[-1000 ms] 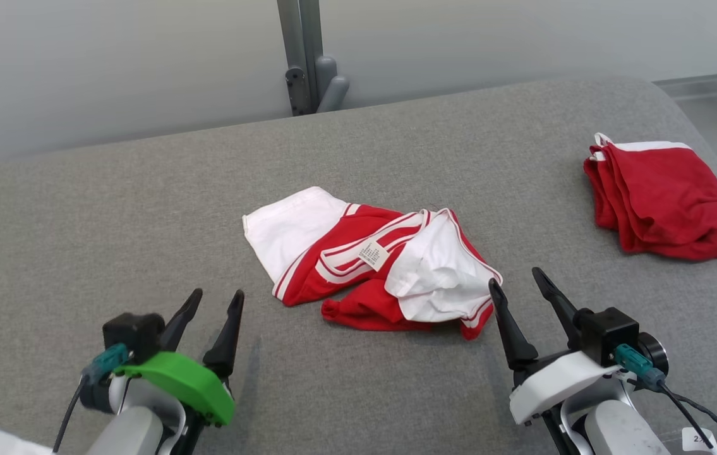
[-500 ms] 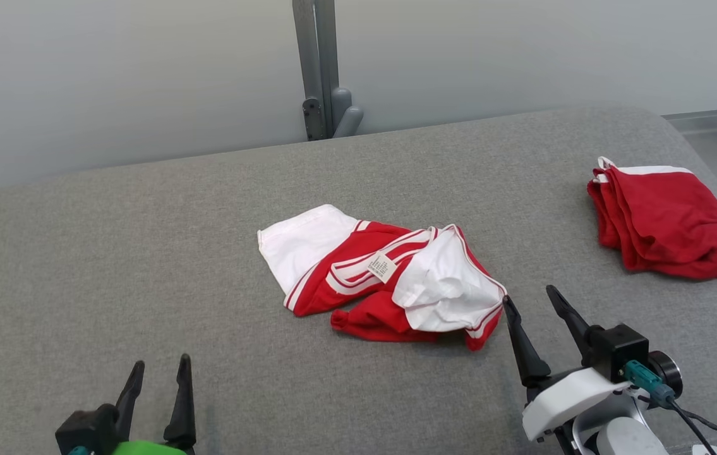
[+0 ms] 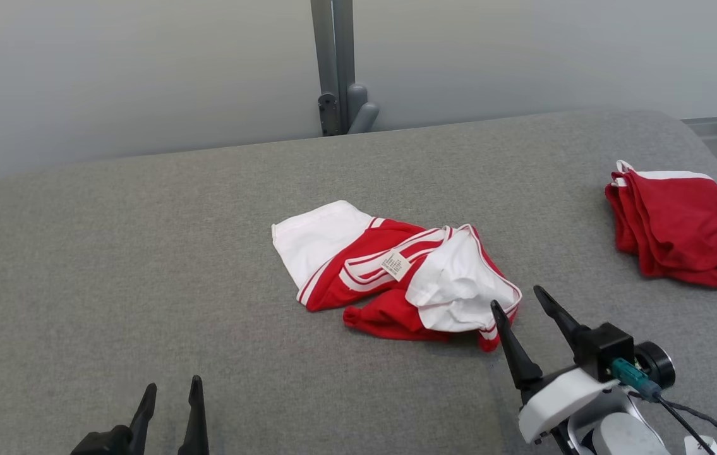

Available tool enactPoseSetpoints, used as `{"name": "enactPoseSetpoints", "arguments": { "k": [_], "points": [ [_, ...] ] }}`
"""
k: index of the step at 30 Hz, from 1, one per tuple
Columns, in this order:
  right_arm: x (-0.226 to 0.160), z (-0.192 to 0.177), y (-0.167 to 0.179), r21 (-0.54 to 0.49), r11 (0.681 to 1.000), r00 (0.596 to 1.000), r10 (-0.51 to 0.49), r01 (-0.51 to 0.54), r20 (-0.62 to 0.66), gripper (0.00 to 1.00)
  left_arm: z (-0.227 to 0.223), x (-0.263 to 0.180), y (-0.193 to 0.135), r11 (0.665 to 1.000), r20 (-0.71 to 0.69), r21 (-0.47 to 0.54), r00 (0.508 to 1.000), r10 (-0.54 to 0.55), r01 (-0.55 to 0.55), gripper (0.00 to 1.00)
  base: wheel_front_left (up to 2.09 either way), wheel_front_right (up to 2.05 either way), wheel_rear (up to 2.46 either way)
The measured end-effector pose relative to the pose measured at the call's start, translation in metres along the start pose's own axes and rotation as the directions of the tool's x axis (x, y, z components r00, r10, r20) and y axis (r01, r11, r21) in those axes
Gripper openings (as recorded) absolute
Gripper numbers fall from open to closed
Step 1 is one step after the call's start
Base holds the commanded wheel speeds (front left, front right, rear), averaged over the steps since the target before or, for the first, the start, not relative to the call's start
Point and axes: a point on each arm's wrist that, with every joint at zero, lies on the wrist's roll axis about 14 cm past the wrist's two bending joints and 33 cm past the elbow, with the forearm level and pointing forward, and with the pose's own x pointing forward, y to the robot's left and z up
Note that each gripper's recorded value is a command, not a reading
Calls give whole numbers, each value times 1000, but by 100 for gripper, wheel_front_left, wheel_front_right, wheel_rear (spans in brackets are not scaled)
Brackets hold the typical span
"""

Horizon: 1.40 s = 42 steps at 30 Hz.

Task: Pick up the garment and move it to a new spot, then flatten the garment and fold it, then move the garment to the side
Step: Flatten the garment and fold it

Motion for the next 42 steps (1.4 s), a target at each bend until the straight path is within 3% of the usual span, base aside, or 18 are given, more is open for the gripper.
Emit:
{"name": "enactPoseSetpoints", "arguments": {
  "k": [1, 5, 11, 17, 19, 24, 27, 36, 38, 40, 41, 42],
  "points": [
    [0, 0, 0, 0, 1000, 1000, 0, 0, 0, 100, 0, 0, 0, 1000, 0, 0, 1000, 0, 0, 100, 0, 0, 0],
    [23, 2, 28, -86, 982, 986, 164, -165, -19, 100, -4, -2, 0, 1000, -10, -27, 1000, 8, -8, 100, 0, 0, 0],
    [68, 8, 68, -212, 882, 906, 399, -421, -138, 100, -19, -10, 3, 997, -52, -67, 998, 29, -32, 100, 0, 0, 0],
    [97, -8, 91, -221, 781, 796, 497, -584, -346, 100, -25, -18, 13, 991, -71, -103, 995, 74, -81, 100, 0, 0, 0],
    [101, -16, 98, -230, 735, 747, 518, -638, -416, 100, -27, -22, 19, 988, -76, -115, 992, 97, -106, 100, 0, 0, 0],
    [104, -42, 111, -185, 660, 630, 539, -728, -559, 100, -30, -33, 33, 976, -83, -137, 984, 157, -168, 100, 0, 0, 0],
    [106, -55, 119, -138, 641, 576, 546, -755, -609, 100, -31, -38, 39, 970, -86, -147, 979, 184, -196, 100, 0, 0, 0],
    [114, -88, 131, -67, 617, 486, 544, -784, -684, 100, -35, -46, 54, 951, -105, -160, 962, 250, -265, 100, 0, 0, 0],
    [116, -97, 134, -50, 610, 466, 547, -791, -696, 91, -35, -46, 59, 946, -109, -161, 957, 267, -282, 100, 0, 0, 0],
    [117, -101, 136, -41, 607, 460, 554, -793, -694, 58, -36, -47, 61, 943, -115, -159, 954, 276, -292, 100, 0, 0, 0],
    [118, -102, 138, -38, 606, 460, 560, -795, -689, 35, -36, -47, 62, 943, -116, -158, 953, 278, -294, 100, 0, 0, 0],
    [120, -102, 140, -38, 603, 462, 569, -797, -680, 35, -37, -47, 63, 942, -117, -157, 952, 281, -297, 100, 0, 0, 0]
  ]
}}
